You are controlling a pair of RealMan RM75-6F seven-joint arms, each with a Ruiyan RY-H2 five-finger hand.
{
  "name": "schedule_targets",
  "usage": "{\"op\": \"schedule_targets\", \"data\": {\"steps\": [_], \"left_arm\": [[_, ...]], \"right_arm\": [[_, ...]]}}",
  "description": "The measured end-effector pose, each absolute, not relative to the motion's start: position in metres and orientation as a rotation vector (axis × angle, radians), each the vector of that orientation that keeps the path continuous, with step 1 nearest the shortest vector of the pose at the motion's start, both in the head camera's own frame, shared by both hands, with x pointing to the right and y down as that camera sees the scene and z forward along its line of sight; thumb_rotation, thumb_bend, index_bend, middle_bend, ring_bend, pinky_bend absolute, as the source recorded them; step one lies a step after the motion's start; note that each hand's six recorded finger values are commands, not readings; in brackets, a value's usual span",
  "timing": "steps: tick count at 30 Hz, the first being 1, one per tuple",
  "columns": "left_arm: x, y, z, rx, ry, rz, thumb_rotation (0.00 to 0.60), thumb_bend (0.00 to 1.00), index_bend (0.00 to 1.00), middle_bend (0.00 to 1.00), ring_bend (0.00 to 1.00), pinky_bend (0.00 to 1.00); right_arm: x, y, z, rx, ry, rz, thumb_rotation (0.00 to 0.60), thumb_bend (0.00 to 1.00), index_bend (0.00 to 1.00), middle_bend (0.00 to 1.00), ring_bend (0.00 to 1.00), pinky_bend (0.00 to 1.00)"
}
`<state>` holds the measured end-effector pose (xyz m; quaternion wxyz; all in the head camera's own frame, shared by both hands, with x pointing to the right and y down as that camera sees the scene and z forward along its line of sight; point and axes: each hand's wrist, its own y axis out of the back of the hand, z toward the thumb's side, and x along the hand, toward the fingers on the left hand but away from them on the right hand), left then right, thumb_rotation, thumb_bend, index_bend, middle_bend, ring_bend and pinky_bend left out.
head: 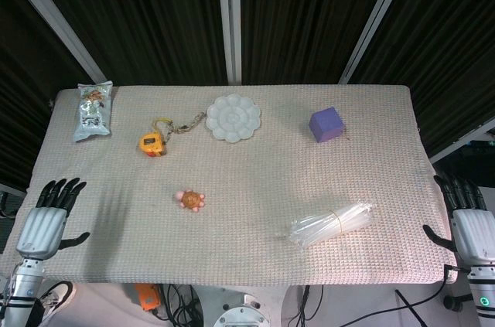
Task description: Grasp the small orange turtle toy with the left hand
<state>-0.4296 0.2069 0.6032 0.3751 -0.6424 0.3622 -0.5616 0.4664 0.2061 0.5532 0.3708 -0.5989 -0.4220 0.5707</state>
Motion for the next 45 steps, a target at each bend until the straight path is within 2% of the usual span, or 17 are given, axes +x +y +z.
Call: {"op": "schedule_targets", "data": {"steps": [17, 22, 26, 32, 37, 45], "left_arm": [[-0.421, 0.204, 0.599, -1.686, 0.944, -1.4, 0.6, 0.07, 0.1, 0.07, 0.0, 0.0], [-0.403, 0.195, 0.599, -1.76, 0.932, -1.347, 0.6, 0.14, 0.15, 0.08, 0.0, 0.0], [-0.382, 0.184, 0.605, -1.825, 0.871, -1.296, 0.6, 0.15, 0.15, 0.08, 0.0, 0.0], [-0.332, 0.172, 0.624, -1.922, 0.74, -1.198, 0.6, 0.17, 0.15, 0.09, 0.0, 0.0], [-0.297, 0.175, 0.649, -1.998, 0.643, -1.162, 0.6, 0.25, 0.17, 0.11, 0.0, 0.0], [-0.254, 0.172, 0.681, -2.058, 0.553, -1.121, 0.6, 0.27, 0.18, 0.14, 0.0, 0.01]], "right_arm": [[0.464, 0.201, 0.552, -1.537, -1.078, 1.451, 0.6, 0.11, 0.0, 0.0, 0.0, 0.0], [0.461, 0.2, 0.554, -1.545, -1.065, 1.454, 0.6, 0.11, 0.0, 0.0, 0.0, 0.0], [0.461, 0.2, 0.554, -1.54, -1.065, 1.458, 0.6, 0.11, 0.0, 0.0, 0.0, 0.0], [0.463, 0.203, 0.555, -1.538, -1.072, 1.466, 0.6, 0.11, 0.0, 0.0, 0.0, 0.0], [0.462, 0.202, 0.555, -1.54, -1.069, 1.461, 0.6, 0.11, 0.0, 0.0, 0.0, 0.0], [0.464, 0.201, 0.556, -1.543, -1.071, 1.464, 0.6, 0.11, 0.0, 0.0, 0.0, 0.0]]}}
